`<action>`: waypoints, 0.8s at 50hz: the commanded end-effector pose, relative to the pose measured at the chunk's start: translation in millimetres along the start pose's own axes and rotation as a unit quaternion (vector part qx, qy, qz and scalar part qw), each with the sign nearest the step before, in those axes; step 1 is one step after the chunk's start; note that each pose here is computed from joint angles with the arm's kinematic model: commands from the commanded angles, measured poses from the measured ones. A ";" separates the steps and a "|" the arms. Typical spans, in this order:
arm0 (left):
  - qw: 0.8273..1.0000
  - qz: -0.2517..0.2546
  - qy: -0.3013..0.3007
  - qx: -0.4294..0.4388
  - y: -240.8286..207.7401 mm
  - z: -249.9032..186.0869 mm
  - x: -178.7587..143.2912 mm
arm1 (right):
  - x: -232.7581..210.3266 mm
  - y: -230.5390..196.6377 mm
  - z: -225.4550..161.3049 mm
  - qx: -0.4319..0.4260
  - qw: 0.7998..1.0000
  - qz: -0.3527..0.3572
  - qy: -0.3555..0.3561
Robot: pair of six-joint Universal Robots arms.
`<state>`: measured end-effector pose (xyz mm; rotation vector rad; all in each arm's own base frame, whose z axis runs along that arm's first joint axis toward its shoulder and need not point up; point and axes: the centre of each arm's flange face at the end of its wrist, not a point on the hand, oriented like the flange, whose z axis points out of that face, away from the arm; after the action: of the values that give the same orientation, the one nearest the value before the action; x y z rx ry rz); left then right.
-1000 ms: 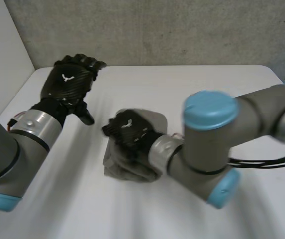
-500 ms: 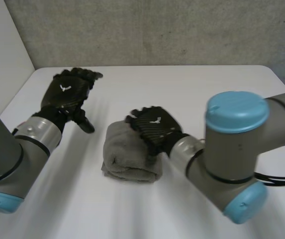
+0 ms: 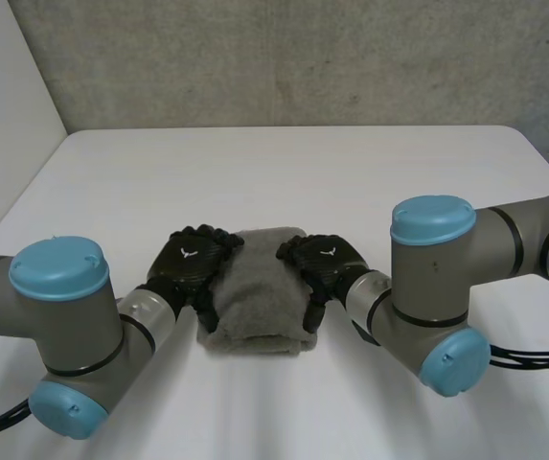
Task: Fold the towel.
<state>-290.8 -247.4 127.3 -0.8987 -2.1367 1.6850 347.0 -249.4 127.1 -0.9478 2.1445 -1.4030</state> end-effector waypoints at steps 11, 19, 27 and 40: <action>0.995 0.018 -0.025 0.096 -81.8 -31.6 -12.8 | 13.5 -83.1 -61.1 0.107 0.993 -0.011 0.056; 0.980 -0.012 -0.105 0.170 -145.1 -73.0 -48.5 | 68.9 -126.0 -118.4 0.172 0.966 0.000 0.192; 0.978 -0.034 -0.129 0.158 -152.9 -93.6 -52.4 | 86.5 -115.8 -135.0 0.139 0.964 0.005 0.228; 0.982 -0.039 -0.121 0.138 -147.4 -95.4 -46.8 | 90.5 -117.4 -140.1 0.143 0.961 0.000 0.239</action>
<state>-244.0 -222.2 304.6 -0.5414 -1.9645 2.0950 230.2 -258.2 289.5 -0.5391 2.1888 -2.0154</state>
